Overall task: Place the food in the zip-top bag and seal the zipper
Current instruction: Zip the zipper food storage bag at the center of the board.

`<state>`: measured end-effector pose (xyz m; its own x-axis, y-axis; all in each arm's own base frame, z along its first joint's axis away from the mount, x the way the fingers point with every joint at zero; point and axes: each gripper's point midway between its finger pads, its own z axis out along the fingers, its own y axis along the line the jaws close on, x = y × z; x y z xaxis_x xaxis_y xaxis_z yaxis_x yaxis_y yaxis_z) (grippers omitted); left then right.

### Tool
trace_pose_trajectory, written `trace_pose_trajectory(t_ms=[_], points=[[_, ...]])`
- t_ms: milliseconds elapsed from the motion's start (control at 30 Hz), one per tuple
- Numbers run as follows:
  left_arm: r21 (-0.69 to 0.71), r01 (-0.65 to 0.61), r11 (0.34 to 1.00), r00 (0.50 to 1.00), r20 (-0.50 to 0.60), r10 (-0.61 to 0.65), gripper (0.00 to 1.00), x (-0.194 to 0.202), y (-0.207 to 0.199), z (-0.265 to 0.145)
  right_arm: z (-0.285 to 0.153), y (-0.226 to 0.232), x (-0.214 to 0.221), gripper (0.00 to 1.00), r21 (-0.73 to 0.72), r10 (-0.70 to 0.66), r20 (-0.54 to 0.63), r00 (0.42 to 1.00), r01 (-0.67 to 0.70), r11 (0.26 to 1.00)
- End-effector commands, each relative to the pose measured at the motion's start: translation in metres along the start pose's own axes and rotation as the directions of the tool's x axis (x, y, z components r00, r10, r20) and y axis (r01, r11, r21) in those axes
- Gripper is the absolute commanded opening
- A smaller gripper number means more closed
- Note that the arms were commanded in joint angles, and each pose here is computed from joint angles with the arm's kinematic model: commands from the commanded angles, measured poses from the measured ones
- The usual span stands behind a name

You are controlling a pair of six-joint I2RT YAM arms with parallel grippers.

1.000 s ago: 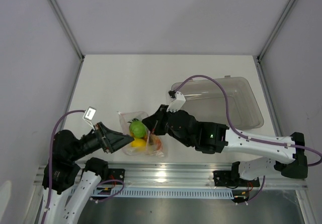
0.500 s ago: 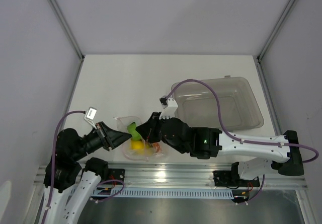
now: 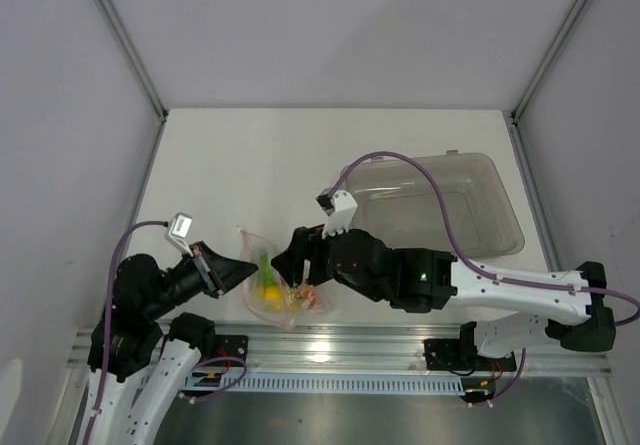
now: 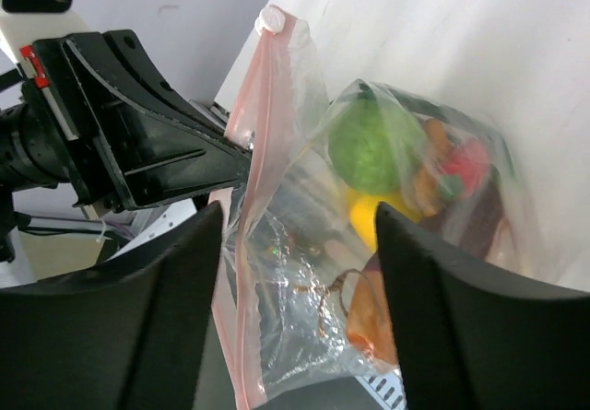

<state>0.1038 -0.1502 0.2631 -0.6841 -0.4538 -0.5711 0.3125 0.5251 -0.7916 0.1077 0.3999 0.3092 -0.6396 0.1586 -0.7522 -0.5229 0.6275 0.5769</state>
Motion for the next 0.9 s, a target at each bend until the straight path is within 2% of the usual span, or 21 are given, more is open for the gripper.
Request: trace_pose_trajectory(t_ms=[0,67,167,300,433,600,800,867], points=[[0.048,-0.071,0.996,0.997,0.008,0.071,0.01,-0.008,-0.015,-0.002,-0.027,0.004,-0.041,0.71,-0.036,-0.049,0.057,0.997,0.051,0.998],[0.094,-0.108,0.99,0.994,0.001,0.109,0.01,-0.01,-0.03,-0.007,-0.035,-0.006,-0.053,0.78,-0.033,-0.078,0.059,0.995,0.08,0.996],[0.138,-0.143,0.98,0.989,-0.012,0.146,0.01,-0.014,-0.047,-0.012,-0.046,-0.017,-0.073,0.8,-0.056,-0.101,0.063,0.993,0.105,0.993],[0.205,-0.195,0.959,0.979,-0.009,0.201,0.01,-0.018,-0.071,-0.024,-0.055,-0.029,-0.094,0.79,-0.103,-0.125,0.063,0.99,0.131,0.986],[0.279,-0.215,0.936,0.97,-0.05,0.238,0.01,-0.015,-0.086,-0.027,-0.062,-0.023,-0.105,0.77,-0.196,-0.18,0.041,0.983,0.185,0.963],[0.393,-0.219,0.893,0.949,-0.128,0.289,0.01,-0.013,-0.107,-0.026,-0.067,-0.012,-0.097,0.76,-0.292,-0.331,0.016,0.943,0.321,0.901],[0.523,-0.217,0.825,0.921,-0.17,0.35,0.01,-0.012,-0.127,-0.028,-0.064,-0.029,-0.078,0.76,-0.329,-0.425,-0.04,0.904,0.39,0.86],[0.561,-0.196,0.804,0.911,-0.2,0.361,0.01,-0.006,-0.13,-0.033,-0.063,-0.036,-0.076,0.75,-0.33,-0.449,-0.026,0.893,0.416,0.847]])
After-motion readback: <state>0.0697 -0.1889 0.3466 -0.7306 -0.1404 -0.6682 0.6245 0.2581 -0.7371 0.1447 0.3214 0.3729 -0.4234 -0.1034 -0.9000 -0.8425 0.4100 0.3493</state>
